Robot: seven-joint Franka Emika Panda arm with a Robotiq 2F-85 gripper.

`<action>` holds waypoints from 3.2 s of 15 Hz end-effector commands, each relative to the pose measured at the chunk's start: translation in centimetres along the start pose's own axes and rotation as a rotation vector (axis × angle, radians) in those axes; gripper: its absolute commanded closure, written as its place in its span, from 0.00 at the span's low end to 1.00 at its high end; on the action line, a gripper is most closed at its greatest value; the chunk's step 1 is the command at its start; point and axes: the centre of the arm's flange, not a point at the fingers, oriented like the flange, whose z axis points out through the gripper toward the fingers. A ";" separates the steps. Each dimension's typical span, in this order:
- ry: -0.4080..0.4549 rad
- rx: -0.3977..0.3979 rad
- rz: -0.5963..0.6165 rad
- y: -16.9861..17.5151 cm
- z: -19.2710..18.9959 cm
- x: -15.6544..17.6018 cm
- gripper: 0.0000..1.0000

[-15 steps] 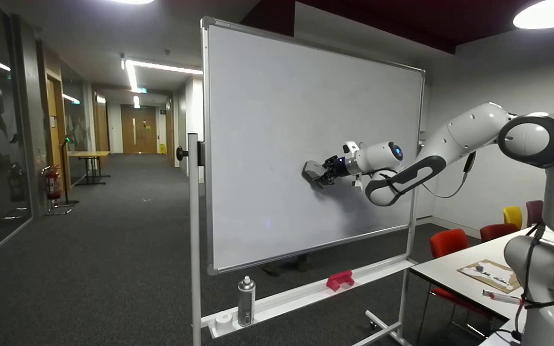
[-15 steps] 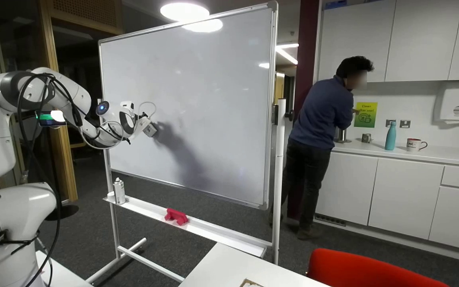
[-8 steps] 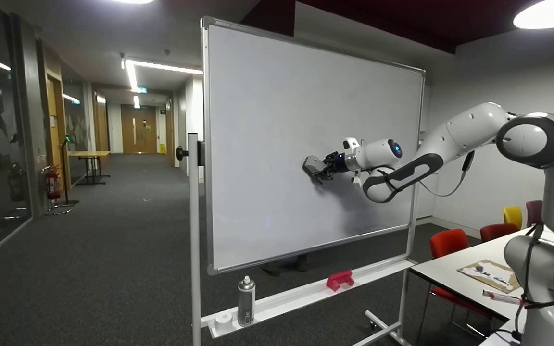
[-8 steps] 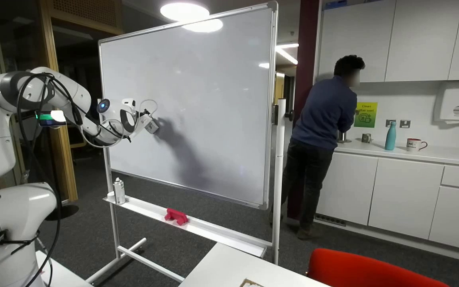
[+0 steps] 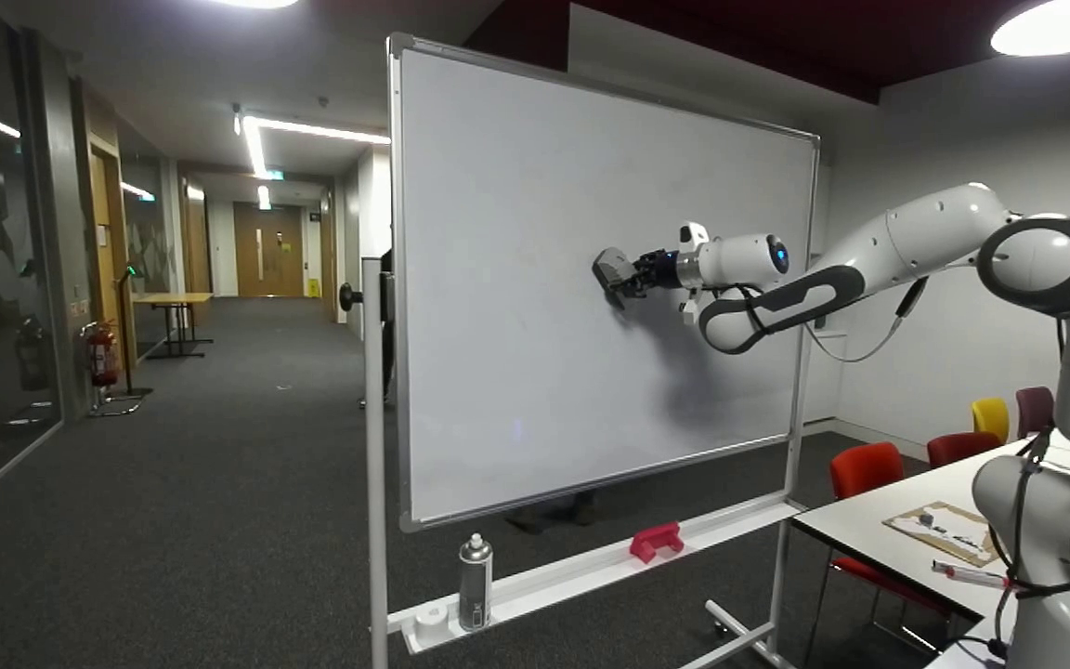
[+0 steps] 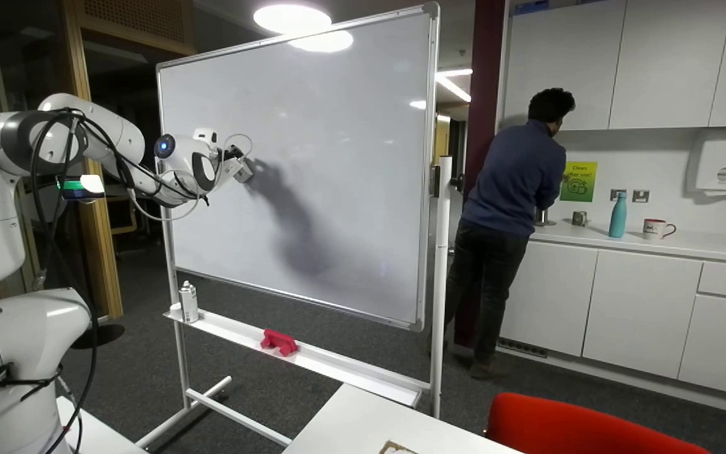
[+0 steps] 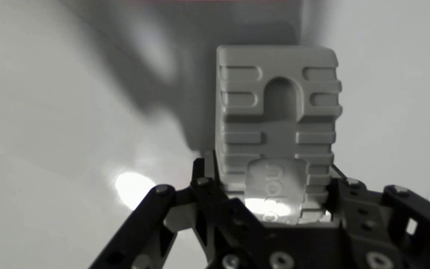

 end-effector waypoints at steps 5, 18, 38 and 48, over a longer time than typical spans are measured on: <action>0.019 0.091 -0.144 -10.4 1.5 -1.1 0.65; -0.017 0.008 -0.073 -6.5 1.1 -1.8 0.65; -0.111 0.104 0.080 -9.5 -4.9 -5.4 0.65; -0.249 0.253 -0.012 -18.0 -8.1 -8.8 0.65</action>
